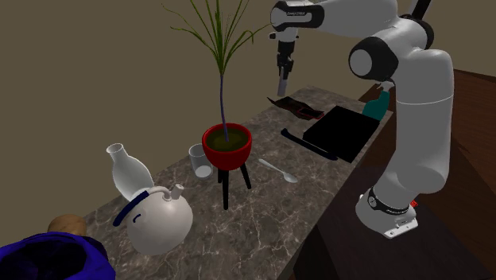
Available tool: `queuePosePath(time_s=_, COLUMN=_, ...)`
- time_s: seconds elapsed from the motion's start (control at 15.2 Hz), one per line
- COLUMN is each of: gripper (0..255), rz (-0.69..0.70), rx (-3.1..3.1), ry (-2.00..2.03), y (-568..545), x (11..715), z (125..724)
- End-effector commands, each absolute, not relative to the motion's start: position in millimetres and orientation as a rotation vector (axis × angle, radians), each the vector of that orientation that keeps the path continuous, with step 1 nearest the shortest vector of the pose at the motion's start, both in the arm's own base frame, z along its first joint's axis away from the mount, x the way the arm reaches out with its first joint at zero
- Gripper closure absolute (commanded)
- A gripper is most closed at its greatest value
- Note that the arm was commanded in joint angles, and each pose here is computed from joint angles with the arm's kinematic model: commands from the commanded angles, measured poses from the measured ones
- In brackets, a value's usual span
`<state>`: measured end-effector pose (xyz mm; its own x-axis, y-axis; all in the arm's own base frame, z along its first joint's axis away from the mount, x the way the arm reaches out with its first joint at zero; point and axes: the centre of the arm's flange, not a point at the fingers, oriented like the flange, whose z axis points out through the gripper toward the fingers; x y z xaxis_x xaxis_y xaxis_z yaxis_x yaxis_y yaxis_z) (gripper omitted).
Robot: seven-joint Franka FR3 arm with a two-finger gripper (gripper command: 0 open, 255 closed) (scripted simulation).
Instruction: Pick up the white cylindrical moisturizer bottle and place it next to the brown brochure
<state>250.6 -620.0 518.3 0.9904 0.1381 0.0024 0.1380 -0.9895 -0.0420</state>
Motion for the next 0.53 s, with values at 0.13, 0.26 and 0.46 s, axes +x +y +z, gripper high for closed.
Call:
queuePosePath(time_s=0.13, gripper=255, rz=0.000, rx=-3.093, ry=-0.215, y=-619.6, x=250.2, z=497.0)
queuePosePath(time_s=0.26, gripper=255, rz=0.000, rx=-3.093, ry=-0.215, y=-619.6, x=250.2, z=486.5)
queuePosePath(time_s=0.46, gripper=255, rz=0.000, rx=-3.093, ry=-0.215, y=-619.6, x=250.2, z=470.6)
